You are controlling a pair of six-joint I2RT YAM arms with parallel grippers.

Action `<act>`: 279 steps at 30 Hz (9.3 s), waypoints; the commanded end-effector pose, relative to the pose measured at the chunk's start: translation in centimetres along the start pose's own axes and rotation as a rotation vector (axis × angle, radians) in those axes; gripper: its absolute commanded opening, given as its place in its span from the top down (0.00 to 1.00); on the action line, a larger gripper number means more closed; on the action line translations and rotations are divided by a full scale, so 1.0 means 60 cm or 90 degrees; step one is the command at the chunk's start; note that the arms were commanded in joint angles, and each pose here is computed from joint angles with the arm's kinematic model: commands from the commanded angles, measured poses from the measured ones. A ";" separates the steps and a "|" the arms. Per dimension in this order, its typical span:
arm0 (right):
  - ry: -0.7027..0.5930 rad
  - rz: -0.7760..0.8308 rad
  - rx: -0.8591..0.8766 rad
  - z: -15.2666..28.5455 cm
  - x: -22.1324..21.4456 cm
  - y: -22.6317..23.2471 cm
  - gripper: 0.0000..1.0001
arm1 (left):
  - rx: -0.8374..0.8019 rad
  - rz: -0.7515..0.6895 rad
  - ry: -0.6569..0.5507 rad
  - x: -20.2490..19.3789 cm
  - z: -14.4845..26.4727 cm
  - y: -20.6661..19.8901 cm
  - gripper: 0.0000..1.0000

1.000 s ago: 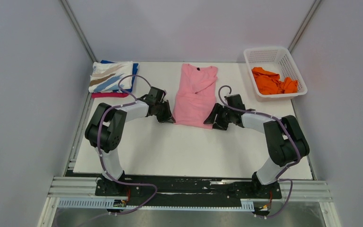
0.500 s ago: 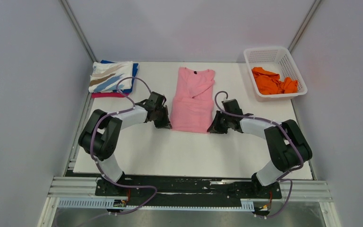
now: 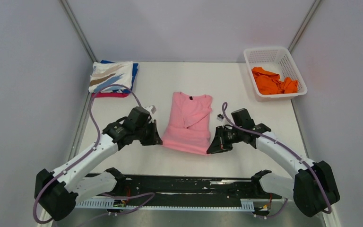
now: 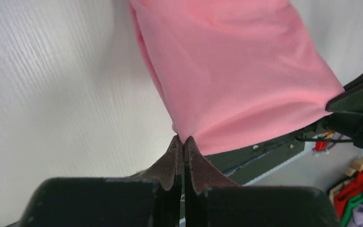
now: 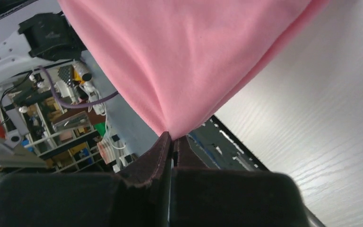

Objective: Fold and stack the t-shirts
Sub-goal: Fold the long partially folded tshirt into a neat square, then smooth out wrinkles on the folded tshirt, then put the neatly folded tshirt into the corner of the board with the left arm

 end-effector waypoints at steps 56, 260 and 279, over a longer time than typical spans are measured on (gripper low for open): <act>-0.227 -0.101 0.000 0.013 0.464 -0.254 0.78 | 0.066 0.024 -0.167 0.495 -0.306 -0.023 0.54; -0.445 -0.098 -0.443 0.176 0.155 -0.132 0.00 | 0.649 -0.347 -0.493 0.648 0.127 -0.012 1.00; -0.436 -0.113 -0.464 0.172 0.151 -0.144 0.00 | 0.664 -0.311 -0.443 0.694 0.054 0.098 1.00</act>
Point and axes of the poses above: each gripper's point midway between its finger pads, its own z axis back along the fingers, its own y axis along the line the jaws close on, x = y × z, the point moved 7 cm from there along z, back along the fingers, and after that the axes turned 7 degrees about z, right-handed, at the moved point
